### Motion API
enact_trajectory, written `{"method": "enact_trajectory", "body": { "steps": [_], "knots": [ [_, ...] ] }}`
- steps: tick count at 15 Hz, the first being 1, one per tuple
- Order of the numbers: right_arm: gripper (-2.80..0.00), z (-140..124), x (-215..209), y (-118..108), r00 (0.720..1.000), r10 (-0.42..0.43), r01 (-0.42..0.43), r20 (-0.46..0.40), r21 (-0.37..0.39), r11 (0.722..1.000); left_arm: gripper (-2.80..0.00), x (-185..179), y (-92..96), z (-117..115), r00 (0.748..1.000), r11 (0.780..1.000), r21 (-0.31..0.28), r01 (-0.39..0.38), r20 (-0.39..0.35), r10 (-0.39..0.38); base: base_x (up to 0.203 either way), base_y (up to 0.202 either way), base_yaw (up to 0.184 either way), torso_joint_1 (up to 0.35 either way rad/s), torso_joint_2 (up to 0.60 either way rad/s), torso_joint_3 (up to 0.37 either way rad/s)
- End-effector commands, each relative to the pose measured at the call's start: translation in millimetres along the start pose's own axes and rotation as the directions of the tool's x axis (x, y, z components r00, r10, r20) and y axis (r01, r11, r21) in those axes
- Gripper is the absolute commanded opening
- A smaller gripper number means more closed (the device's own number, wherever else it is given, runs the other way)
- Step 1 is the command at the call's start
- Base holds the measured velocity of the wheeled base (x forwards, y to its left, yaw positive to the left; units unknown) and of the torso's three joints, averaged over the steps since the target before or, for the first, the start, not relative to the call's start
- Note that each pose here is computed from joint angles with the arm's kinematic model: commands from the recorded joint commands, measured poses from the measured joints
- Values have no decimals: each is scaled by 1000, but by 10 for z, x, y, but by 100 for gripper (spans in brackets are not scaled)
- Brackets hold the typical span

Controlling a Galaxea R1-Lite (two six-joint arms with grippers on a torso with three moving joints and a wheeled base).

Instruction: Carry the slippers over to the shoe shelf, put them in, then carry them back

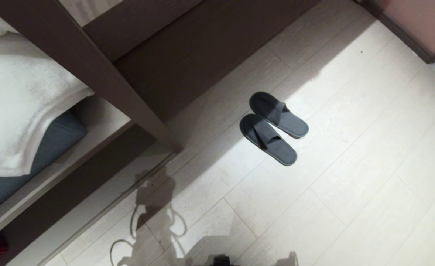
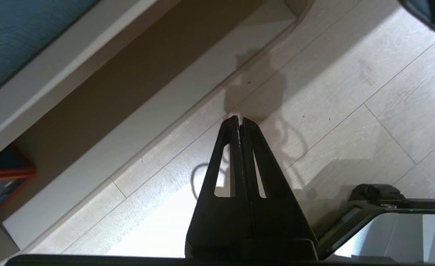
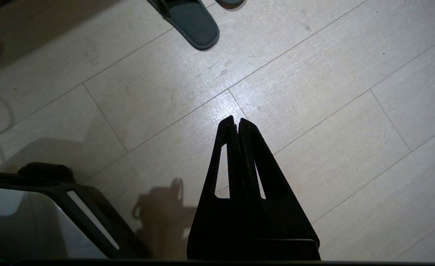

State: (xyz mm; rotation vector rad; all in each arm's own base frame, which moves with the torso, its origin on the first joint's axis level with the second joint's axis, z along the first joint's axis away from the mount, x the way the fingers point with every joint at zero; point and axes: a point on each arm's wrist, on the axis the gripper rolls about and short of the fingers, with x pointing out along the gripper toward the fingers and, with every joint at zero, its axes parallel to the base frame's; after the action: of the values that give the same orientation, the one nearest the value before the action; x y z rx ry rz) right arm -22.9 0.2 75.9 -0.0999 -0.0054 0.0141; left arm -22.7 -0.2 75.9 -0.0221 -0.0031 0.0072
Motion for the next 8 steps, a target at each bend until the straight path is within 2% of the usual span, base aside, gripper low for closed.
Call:
{"method": "enact_trajectory", "body": {
  "steps": [1,4,8],
  "knots": [
    [-280,1,2,0,1000,1,-1,-1,9,1000,-280,1,0,1,1000,1000,-1,0,0,0,0,0,0,-5,9,198],
    [-280,0,2,-2,1000,-5,5,-4,72,997,-280,1,0,1,1000,1000,-1,0,0,0,0,0,0,3,1,198],
    [-280,-2,2,-2,1000,-5,5,-5,77,997,-280,1,0,1,1000,1000,-1,0,0,0,0,0,0,0,1,201]
  ]
}}
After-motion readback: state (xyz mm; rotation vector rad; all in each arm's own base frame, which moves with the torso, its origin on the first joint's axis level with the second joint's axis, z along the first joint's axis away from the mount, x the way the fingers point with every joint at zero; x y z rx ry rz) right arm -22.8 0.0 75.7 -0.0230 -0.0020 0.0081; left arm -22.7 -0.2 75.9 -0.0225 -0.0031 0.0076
